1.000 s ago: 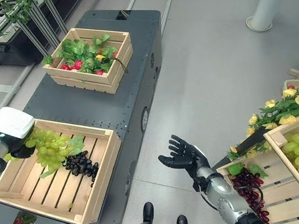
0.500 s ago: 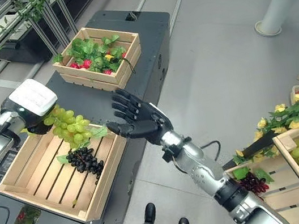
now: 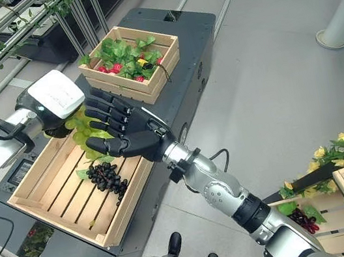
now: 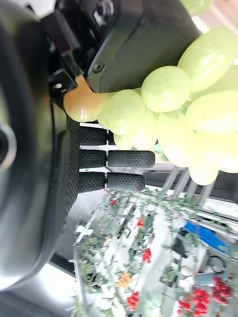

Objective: Pick up the fruits from the basket on one side to the basket on the other side

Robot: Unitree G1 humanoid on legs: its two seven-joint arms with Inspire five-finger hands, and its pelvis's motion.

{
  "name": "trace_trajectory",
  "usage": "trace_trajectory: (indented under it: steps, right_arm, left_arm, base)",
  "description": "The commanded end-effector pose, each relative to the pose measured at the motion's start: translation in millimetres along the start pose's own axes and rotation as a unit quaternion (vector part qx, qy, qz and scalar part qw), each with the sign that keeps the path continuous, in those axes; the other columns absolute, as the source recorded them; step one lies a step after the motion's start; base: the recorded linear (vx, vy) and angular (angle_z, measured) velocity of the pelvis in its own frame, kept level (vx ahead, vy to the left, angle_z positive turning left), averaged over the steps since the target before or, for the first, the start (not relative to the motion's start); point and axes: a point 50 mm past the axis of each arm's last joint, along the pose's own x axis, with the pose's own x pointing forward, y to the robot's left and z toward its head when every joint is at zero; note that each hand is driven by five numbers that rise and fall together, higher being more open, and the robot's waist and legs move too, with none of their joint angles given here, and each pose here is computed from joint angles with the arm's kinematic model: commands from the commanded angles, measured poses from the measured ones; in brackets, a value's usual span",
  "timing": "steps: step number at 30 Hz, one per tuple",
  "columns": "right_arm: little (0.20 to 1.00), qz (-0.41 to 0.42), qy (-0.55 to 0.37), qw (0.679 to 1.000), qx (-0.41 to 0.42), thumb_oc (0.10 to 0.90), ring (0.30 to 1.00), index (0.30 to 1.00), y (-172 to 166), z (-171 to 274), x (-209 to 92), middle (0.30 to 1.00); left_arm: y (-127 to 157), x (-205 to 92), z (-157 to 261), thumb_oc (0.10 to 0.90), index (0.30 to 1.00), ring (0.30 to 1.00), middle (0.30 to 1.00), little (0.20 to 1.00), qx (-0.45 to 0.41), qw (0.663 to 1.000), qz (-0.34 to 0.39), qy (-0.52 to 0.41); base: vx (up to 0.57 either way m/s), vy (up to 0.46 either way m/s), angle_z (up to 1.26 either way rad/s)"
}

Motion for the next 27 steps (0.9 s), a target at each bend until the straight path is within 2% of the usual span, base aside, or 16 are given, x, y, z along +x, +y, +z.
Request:
trace_trajectory:
  steps: [1, 6, 10, 14, 18, 27]
  right_arm:
    - [0.900, 0.060, -0.061, 0.996, 0.019, 0.800, 0.900, 0.900, 25, 14, 11, 0.900]
    - [0.900, 0.059, -0.059, 0.996, 0.012, 0.800, 0.900, 0.900, 24, 16, 9, 0.900]
    - [0.900, 0.026, -0.058, 0.997, -0.043, 0.800, 0.900, 0.900, 19, 19, 6, 0.900]
    - [0.900, -0.006, -0.058, 0.997, -0.056, 0.800, 0.900, 0.900, 13, 19, 5, 0.900]
    - [0.900, -0.061, -0.108, 0.990, -0.071, 0.800, 0.900, 0.900, 7, 28, 6, 0.900]
    - [0.900, -0.048, -0.252, 0.964, -0.074, 0.800, 0.900, 0.900, 30, 69, 4, 0.900]
  left_arm:
    - [22, 7, -44, 0.400, 0.300, 0.300, 0.300, 0.300, 0.016, 0.994, 0.036, 0.100]
    - [26, 6, -47, 0.400, 0.300, 0.300, 0.300, 0.300, 0.011, 0.993, 0.039, 0.107]
    - [27, 4, -52, 0.400, 0.300, 0.300, 0.300, 0.300, -0.021, 0.992, 0.043, 0.115]
    - [29, 6, -50, 0.400, 0.300, 0.300, 0.300, 0.300, -0.030, 0.992, 0.058, 0.111]
    - [36, 8, -45, 0.400, 0.300, 0.300, 0.300, 0.300, -0.030, 0.992, 0.062, 0.108]
    - [27, 4, -43, 0.400, 0.300, 0.300, 0.300, 0.300, -0.044, 0.990, 0.051, 0.120]
  base:
    - [0.00, -0.004, 0.04]
    - [0.00, -0.001, 0.01]
    - [0.00, 0.000, 0.00]
    - [0.00, 0.000, 0.00]
    - [0.00, 0.000, 0.00]
    - [0.00, 0.000, 0.00]
